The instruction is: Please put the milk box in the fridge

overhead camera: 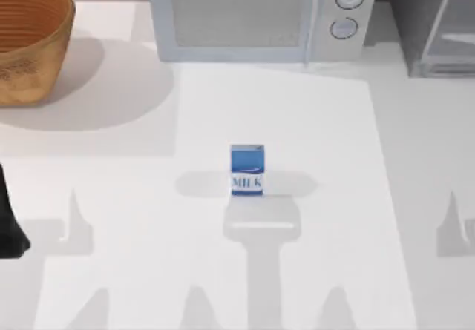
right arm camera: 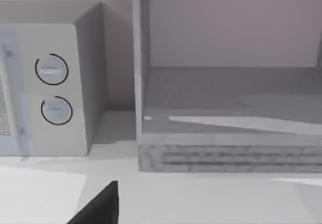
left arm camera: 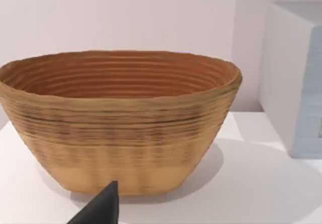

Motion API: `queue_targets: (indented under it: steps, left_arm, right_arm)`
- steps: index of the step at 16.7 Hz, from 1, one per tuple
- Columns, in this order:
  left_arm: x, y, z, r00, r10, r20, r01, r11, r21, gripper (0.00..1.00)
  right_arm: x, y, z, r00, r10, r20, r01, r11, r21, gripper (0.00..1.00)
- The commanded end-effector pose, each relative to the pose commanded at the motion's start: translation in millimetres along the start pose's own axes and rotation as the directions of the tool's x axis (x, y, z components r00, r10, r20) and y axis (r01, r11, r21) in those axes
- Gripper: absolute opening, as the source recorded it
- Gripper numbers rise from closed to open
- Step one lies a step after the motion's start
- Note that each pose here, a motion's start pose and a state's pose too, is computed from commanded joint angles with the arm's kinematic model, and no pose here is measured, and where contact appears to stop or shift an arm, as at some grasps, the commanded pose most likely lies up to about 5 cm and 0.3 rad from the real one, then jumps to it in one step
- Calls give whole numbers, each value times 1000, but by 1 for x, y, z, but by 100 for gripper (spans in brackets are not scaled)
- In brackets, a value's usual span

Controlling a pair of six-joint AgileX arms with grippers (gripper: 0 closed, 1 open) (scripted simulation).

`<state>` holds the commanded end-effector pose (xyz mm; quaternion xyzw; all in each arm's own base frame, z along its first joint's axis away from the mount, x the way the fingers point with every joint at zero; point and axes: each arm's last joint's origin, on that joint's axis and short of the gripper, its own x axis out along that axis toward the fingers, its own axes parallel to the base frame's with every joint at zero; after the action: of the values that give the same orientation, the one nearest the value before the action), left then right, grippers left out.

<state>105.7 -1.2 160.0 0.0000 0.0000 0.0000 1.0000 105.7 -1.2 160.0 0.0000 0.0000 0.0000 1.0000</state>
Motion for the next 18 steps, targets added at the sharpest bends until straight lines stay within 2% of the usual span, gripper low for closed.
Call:
queue_targets:
  steps: [5, 10, 14, 18]
  left_arm:
    - [0, 0, 0, 1000, 0, 0, 0, 1000, 0, 100]
    - [0, 0, 0, 1000, 0, 0, 0, 1000, 0, 100]
    - [0, 0, 0, 1000, 0, 0, 0, 1000, 0, 100]
    - [0, 0, 0, 1000, 0, 0, 0, 1000, 0, 100]
  right_arm:
    - [3, 3, -1, 999, 8, -32, -7, 1000, 16, 100]
    - [19, 18, 2, 986, 19, -166, -8, 998, 67, 100]
    - [42, 45, 10, 968, 23, -251, -1, 996, 89, 100]
    - [71, 89, 12, 954, 19, -301, 6, 996, 84, 100]
